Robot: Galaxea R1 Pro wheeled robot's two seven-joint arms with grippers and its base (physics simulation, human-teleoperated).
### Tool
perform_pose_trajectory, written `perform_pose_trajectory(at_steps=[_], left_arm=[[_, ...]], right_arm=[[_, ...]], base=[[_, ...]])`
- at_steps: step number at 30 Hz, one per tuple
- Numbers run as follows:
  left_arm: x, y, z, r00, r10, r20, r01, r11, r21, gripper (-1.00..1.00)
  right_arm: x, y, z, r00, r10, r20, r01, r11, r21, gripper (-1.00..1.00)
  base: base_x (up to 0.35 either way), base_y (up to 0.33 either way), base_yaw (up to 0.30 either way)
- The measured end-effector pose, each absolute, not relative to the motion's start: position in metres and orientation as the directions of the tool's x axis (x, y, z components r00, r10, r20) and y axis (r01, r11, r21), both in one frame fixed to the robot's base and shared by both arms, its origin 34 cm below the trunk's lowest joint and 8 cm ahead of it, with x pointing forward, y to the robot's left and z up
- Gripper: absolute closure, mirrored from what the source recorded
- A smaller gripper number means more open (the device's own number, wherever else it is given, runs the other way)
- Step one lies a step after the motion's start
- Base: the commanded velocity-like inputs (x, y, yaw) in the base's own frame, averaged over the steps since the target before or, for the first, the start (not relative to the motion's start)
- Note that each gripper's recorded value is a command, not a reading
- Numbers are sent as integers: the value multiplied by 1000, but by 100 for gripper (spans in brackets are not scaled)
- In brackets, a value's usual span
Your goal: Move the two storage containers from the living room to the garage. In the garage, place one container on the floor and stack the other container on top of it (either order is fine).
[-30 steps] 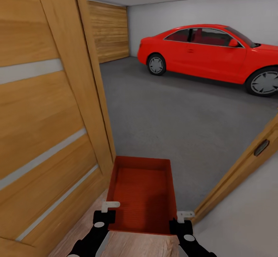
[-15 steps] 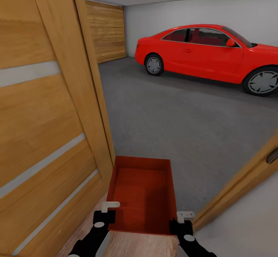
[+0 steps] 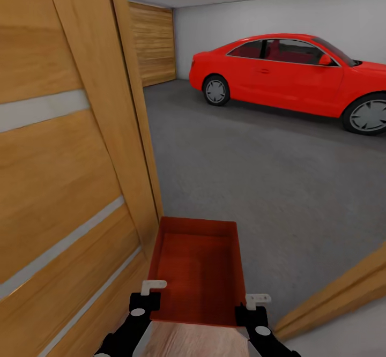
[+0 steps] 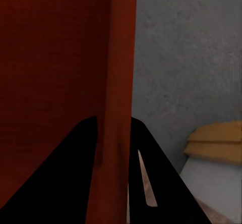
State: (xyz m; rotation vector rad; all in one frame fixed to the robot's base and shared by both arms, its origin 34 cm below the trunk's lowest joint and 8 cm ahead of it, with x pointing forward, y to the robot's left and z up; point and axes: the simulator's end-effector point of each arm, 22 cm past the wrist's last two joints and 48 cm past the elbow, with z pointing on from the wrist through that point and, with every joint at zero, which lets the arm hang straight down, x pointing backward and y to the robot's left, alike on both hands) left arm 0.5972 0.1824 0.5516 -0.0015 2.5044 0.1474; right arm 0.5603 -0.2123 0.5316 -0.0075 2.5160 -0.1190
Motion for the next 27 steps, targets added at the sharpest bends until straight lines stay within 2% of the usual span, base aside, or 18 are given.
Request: perform_pose_trajectory(at_steps=[13,27], left_arm=[[597,182,551,-807,34,-590,-36,994,106,100],[597,182,551,-807,34,-590,-36,994,106,100]], right_arm=[[560,-212,532,-812,-36,-582,20,996,-89,100],[560,-212,531,-812,-36,-582,20,996,-89,100]], base=[[91,6,0],[10,0,0]])
